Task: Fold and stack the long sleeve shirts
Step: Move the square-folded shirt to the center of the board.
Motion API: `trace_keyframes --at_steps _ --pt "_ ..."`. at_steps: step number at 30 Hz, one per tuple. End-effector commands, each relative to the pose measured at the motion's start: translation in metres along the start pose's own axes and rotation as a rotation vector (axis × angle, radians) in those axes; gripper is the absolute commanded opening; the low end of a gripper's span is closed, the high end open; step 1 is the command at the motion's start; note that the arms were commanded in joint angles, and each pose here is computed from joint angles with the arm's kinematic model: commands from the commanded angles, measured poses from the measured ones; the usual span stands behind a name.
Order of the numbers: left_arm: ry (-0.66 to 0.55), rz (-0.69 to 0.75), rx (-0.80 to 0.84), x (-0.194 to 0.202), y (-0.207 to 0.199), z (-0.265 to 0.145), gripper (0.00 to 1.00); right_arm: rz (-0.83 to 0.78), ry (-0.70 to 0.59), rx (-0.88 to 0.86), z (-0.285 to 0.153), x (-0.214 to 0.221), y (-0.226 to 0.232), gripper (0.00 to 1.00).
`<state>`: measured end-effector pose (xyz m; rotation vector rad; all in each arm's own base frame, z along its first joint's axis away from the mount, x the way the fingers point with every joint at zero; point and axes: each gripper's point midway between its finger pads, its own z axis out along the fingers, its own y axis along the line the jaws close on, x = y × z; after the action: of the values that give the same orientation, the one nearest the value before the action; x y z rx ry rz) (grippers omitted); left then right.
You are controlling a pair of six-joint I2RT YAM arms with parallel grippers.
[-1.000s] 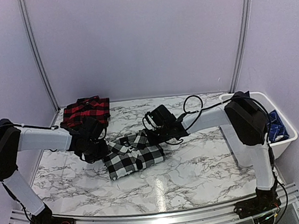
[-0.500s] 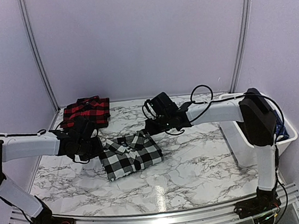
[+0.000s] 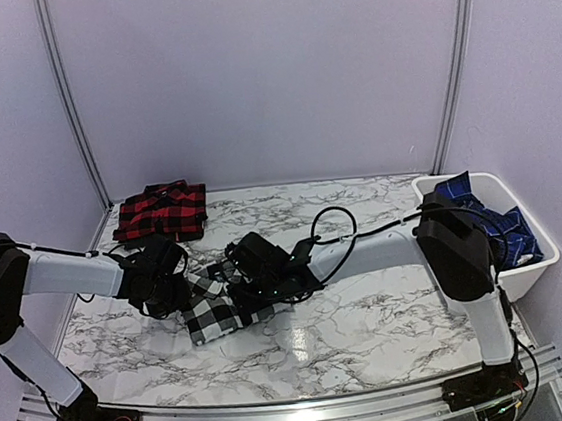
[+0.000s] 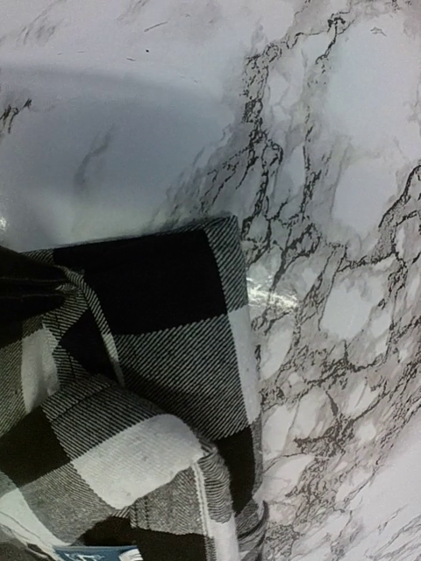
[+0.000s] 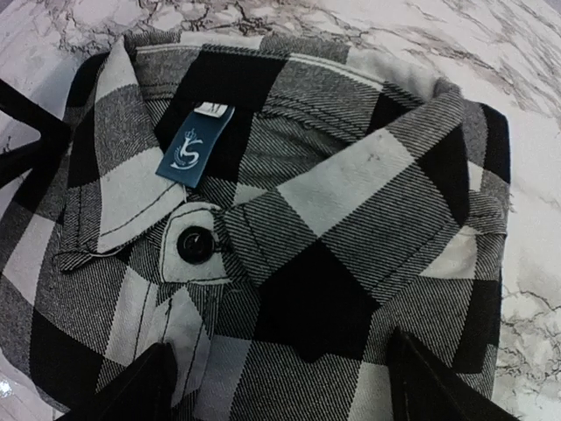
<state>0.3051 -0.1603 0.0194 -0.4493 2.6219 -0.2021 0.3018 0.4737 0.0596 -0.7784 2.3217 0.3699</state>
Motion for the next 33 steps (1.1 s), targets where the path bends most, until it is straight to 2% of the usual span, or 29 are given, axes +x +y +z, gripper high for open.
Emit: trace_keyframes --at_steps 1,5,9,12,15,17,23,29,33 --pt "0.028 -0.017 -0.052 0.011 0.017 0.011 0.00 -0.038 0.004 0.080 0.003 0.003 0.009 0.83" --pt "0.048 -0.019 -0.040 0.016 0.016 0.016 0.00 -0.061 0.086 0.142 0.027 0.036 0.003 0.85" --pt "0.081 0.007 0.045 0.018 -0.004 0.016 0.01 -0.044 0.144 0.221 0.031 0.062 -0.015 0.87" --pt "0.083 0.021 0.102 0.012 -0.019 0.007 0.21 -0.006 0.148 0.256 0.022 0.073 -0.034 0.88" --pt "0.048 0.031 0.141 -0.005 -0.033 -0.009 0.32 0.045 0.149 0.291 0.008 0.082 -0.061 0.88" --pt "0.018 0.040 0.163 -0.019 -0.043 -0.022 0.35 0.083 0.146 0.312 -0.004 0.088 -0.081 0.88" --pt "-0.035 0.037 0.192 -0.061 -0.068 -0.036 0.39 0.203 0.140 0.407 -0.047 0.111 -0.151 0.89" --pt "-0.042 0.011 0.169 -0.099 -0.078 -0.007 0.39 0.321 0.134 0.481 -0.084 0.132 -0.202 0.88" --pt "-0.087 0.042 0.129 -0.127 -0.089 0.013 0.38 0.381 0.110 0.492 -0.103 0.134 -0.224 0.89"
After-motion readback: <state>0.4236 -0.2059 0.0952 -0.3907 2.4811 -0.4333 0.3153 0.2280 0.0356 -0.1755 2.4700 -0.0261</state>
